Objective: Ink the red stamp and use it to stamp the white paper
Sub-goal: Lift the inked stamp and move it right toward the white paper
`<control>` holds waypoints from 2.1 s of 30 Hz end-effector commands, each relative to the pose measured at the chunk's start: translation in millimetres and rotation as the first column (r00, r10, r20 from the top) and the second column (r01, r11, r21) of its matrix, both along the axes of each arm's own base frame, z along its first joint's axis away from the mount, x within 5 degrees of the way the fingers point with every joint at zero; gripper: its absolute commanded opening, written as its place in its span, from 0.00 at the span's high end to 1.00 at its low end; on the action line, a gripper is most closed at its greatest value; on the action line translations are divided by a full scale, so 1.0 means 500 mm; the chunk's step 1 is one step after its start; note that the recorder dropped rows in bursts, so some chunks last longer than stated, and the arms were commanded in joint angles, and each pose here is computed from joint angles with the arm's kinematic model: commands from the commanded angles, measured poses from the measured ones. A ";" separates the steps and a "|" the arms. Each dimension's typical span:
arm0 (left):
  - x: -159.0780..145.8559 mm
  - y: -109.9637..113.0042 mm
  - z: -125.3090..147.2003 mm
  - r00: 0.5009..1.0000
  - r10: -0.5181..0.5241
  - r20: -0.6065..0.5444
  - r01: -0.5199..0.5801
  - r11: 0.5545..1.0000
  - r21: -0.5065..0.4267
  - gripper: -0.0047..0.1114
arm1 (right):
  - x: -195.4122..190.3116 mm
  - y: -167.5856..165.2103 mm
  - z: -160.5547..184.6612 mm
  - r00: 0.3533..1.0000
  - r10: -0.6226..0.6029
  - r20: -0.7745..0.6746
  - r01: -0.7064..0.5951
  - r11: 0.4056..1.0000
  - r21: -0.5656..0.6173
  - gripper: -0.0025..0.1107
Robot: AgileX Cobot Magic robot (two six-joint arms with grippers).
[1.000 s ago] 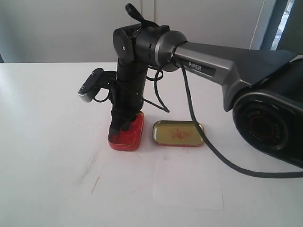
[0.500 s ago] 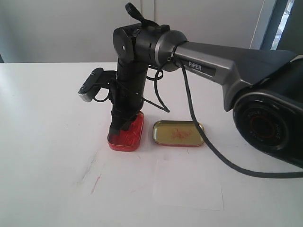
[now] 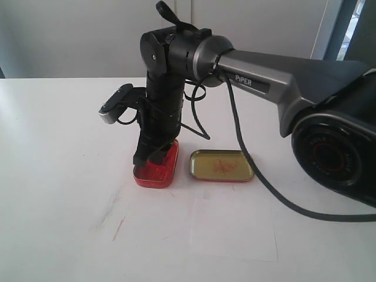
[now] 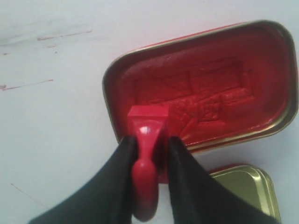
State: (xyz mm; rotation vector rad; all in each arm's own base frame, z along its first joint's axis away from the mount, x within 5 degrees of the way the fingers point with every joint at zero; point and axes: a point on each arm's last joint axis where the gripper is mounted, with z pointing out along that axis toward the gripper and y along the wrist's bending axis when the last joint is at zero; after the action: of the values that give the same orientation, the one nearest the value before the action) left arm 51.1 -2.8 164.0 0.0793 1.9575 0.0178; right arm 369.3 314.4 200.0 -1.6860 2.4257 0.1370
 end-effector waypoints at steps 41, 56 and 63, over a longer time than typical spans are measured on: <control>0.000 -0.001 0.001 1.000 -0.004 0.006 0.004 1.000 -0.003 0.96 | -0.058 -0.324 0.094 0.874 -0.466 -0.136 0.465 0.884 -0.043 0.98; 0.000 -0.001 0.001 1.000 -0.004 0.006 0.004 1.000 -0.003 0.96 | -0.162 -0.359 0.051 0.863 -0.473 -0.179 0.465 0.881 -0.085 0.98; 0.000 -0.001 0.001 1.000 -0.004 0.006 0.004 1.000 -0.003 0.96 | -0.190 -0.321 0.022 0.917 -0.370 -0.151 0.364 0.929 -0.065 0.98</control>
State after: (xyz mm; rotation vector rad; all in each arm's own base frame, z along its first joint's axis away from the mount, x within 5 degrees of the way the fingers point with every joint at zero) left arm 51.1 -2.8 164.0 0.0793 1.9575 0.0178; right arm 277.6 147.0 209.8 -1.1879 2.8911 0.1818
